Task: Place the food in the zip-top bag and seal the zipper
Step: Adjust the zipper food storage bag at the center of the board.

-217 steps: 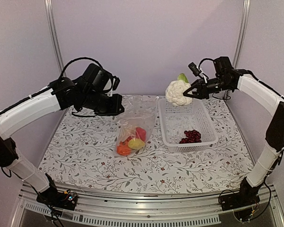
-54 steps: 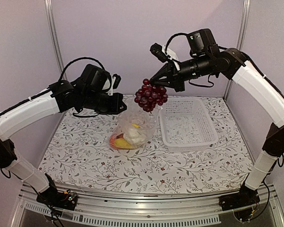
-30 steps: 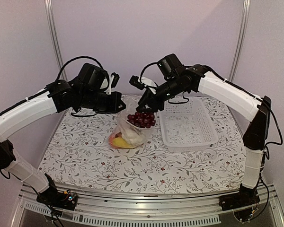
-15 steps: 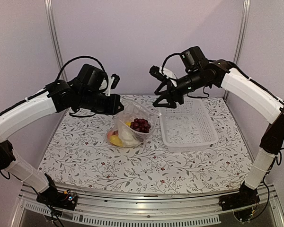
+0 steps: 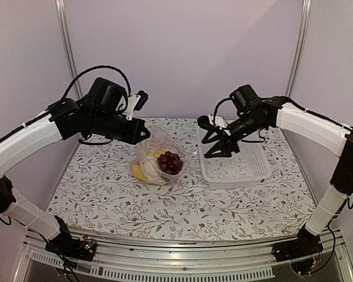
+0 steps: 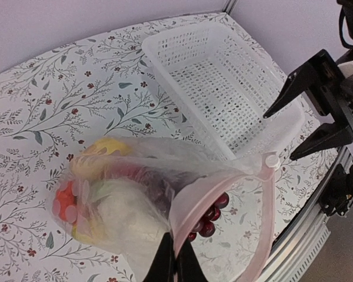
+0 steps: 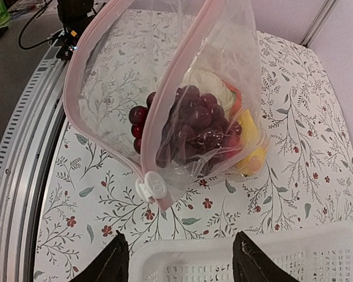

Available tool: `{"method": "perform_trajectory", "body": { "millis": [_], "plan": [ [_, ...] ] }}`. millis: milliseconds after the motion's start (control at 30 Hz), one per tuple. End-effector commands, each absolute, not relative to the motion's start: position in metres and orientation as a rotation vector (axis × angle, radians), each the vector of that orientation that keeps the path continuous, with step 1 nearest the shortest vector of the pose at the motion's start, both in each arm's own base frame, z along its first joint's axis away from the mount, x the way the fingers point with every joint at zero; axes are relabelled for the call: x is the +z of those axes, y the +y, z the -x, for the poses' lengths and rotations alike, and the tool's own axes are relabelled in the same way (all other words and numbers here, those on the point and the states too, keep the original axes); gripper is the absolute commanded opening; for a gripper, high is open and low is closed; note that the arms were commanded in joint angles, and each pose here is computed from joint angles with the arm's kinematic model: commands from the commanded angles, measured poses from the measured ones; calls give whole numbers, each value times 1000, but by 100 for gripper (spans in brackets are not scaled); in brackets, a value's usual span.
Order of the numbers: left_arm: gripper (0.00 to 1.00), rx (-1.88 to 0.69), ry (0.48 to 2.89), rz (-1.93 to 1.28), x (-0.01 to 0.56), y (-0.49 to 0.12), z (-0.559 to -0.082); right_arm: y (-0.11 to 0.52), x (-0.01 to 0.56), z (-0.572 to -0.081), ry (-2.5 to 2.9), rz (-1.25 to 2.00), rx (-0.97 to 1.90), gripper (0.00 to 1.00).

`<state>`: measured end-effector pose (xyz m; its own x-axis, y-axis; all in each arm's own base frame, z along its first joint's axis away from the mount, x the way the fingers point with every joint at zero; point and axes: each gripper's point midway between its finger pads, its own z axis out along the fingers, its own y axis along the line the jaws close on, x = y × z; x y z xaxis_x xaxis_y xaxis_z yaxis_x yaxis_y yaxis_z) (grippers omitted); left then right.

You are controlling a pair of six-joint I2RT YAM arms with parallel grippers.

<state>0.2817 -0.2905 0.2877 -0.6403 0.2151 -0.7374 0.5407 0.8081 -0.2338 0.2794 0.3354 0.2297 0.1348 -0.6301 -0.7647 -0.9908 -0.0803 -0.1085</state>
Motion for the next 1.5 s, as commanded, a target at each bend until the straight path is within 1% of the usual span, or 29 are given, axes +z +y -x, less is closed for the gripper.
{"method": "perform_trajectory", "body": {
  "millis": [0, 167, 367, 467, 600, 633, 733, 767, 800, 900, 1033, 1100, 1200, 1267, 1333, 1367, 1433, 1467],
  "plan": [
    [1, -600, 2214, -576, 301, -288, -280, 349, 232, -282, 1425, 1805, 696, 58],
    [1, -590, 2201, -578, 305, -286, -280, 364, 225, -283, 1401, 1797, 666, 51],
    [1, -577, 2206, -592, 305, -283, -278, 380, 214, -274, 1383, 1825, 710, 38],
    [1, -551, 2200, -558, 309, -277, -282, 385, 212, -271, 1377, 1830, 720, 35],
    [1, -554, 2181, -541, 316, -274, -283, 386, 207, -270, 1385, 1832, 719, 35],
    [1, -555, 2177, -538, 317, -273, -283, 386, 206, -270, 1386, 1829, 720, 33],
    [1, -554, 2179, -535, 316, -272, -283, 387, 209, -271, 1387, 1813, 718, 16],
    [1, -553, 2179, -536, 316, -271, -283, 386, 211, -272, 1390, 1807, 717, 11],
    [1, -552, 2182, -534, 315, -271, -283, 386, 212, -271, 1392, 1803, 719, 8],
    [1, -538, 2194, -527, 312, -268, -284, 383, 221, -267, 1387, 1790, 715, 5],
    [7, -482, 2207, -554, 308, -260, -282, 375, 240, -262, 1393, 1773, 689, 3],
    [12, -441, 2203, -572, 309, -254, -281, 372, 253, -257, 1394, 1768, 681, 3],
    [26, -408, 2161, -587, 325, -248, -280, 370, 276, -247, 1393, 1765, 665, 3],
    [35, -448, 2070, -603, 350, -254, -274, 371, 286, -240, 1396, 1776, 660, 3],
    [44, -520, 1911, -667, 380, -270, -259, 372, 292, -232, 1409, 1792, 656, 4],
    [54, -562, 1799, -690, 399, -280, -250, 373, 294, -230, 1431, 1793, 656, 4],
    [74, -621, 1656, -740, 416, -296, -229, 374, 299, -229, 1466, 1796, 652, 4],
    [78, -645, 1605, -761, 422, -304, -221, 375, 297, -230, 1496, 1799, 648, 4]
  ]
}}
